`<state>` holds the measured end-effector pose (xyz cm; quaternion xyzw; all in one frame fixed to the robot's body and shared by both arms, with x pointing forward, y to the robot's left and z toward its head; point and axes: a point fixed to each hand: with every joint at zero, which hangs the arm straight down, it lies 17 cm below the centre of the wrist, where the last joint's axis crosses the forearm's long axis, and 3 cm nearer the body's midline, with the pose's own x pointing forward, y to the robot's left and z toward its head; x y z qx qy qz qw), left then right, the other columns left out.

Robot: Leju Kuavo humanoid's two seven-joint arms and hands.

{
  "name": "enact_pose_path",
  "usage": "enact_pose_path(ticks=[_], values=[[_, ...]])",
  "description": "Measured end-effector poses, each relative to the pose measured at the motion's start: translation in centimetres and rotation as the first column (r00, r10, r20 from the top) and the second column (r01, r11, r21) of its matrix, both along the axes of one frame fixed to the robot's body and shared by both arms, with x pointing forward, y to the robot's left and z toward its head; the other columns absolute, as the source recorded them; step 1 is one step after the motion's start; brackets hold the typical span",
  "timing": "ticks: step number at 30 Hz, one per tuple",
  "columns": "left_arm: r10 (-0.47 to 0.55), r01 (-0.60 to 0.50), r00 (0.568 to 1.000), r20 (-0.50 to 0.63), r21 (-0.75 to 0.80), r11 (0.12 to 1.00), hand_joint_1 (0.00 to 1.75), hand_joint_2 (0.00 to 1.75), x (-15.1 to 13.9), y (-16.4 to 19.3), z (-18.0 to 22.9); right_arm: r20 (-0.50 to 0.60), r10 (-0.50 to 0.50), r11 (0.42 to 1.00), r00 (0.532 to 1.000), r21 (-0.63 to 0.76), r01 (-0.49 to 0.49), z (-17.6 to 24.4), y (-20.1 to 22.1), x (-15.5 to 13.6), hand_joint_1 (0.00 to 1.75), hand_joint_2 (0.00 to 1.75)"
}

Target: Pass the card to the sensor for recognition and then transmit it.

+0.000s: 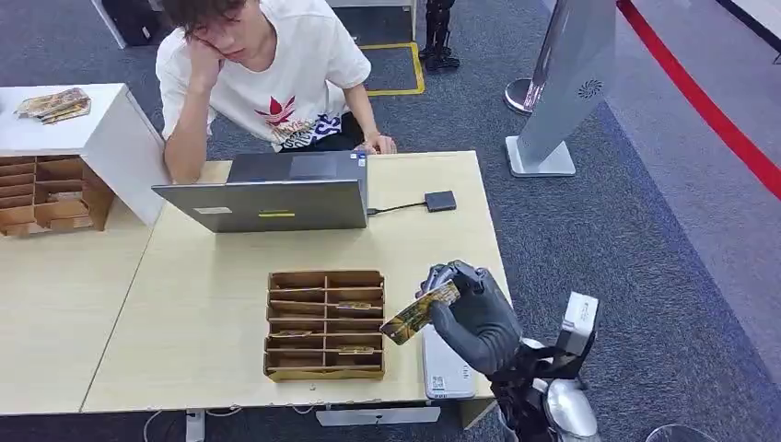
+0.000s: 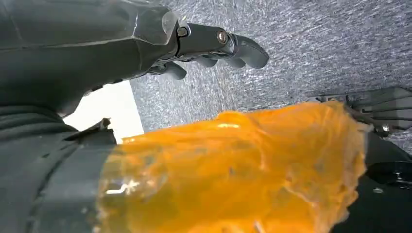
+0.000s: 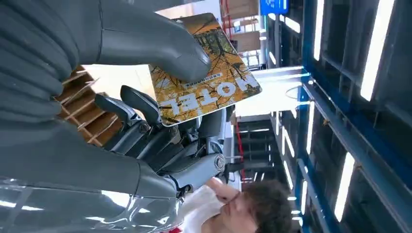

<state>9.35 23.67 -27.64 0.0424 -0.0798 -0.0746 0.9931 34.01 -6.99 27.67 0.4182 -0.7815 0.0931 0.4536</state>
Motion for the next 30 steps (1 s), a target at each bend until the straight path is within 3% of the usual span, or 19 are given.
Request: enact_pose_path(ticks=[5, 7, 11, 18, 23, 26, 30], values=[[-0.033, 0.033, 0.999, 0.005, -0.004, 0.999, 0.00, 0.00, 0.9, -0.4, 0.2, 0.089, 0.003, 0.996, 0.996, -0.093, 0.005, 1.9, 2.5, 0.9, 1.75, 1.75], [-0.048, 0.048, 0.999, 0.008, -0.006, 0.999, 0.00, 0.00, 1.1, -0.6, 0.2, 0.140, -0.037, 0.983, 0.989, -0.175, 0.062, 2.3, 3.6, 2.1, 1.75, 1.75], [-0.083, 0.083, 0.997, 0.008, -0.009, 0.997, 0.00, 0.00, 1.8, -1.0, 0.4, 0.291, -0.150, 0.892, 0.945, -0.372, 0.256, 3.4, 6.2, 6.2, 1.75, 1.75], [-0.104, 0.104, 0.994, 0.012, -0.009, 0.995, 0.00, 0.00, 2.2, -1.2, 0.5, 0.368, -0.138, 0.846, 0.919, -0.439, 0.303, 4.8, 8.7, 8.2, 1.75, 1.75], [-0.165, 0.165, 0.986, 0.001, -0.007, 0.986, 0.00, 0.00, 2.8, -1.5, 0.7, 0.487, -0.205, 0.691, 0.849, -0.542, 0.477, 5.9, 10.4, 12.1, 1.75, 1.75], [-0.195, 0.195, 0.981, 0.006, -0.009, 0.981, 0.00, 0.00, 3.5, -1.9, 0.9, 0.533, -0.214, 0.635, 0.819, -0.561, 0.531, 7.0, 11.6, 13.7, 1.75, 1.75], [-0.242, 0.242, 0.970, 0.007, -0.007, 0.970, 0.00, 0.00, 3.8, -2.3, 1.0, 0.647, -0.256, 0.486, 0.718, -0.556, 0.674, 7.6, 11.9, 15.7, 1.75, 1.75]])
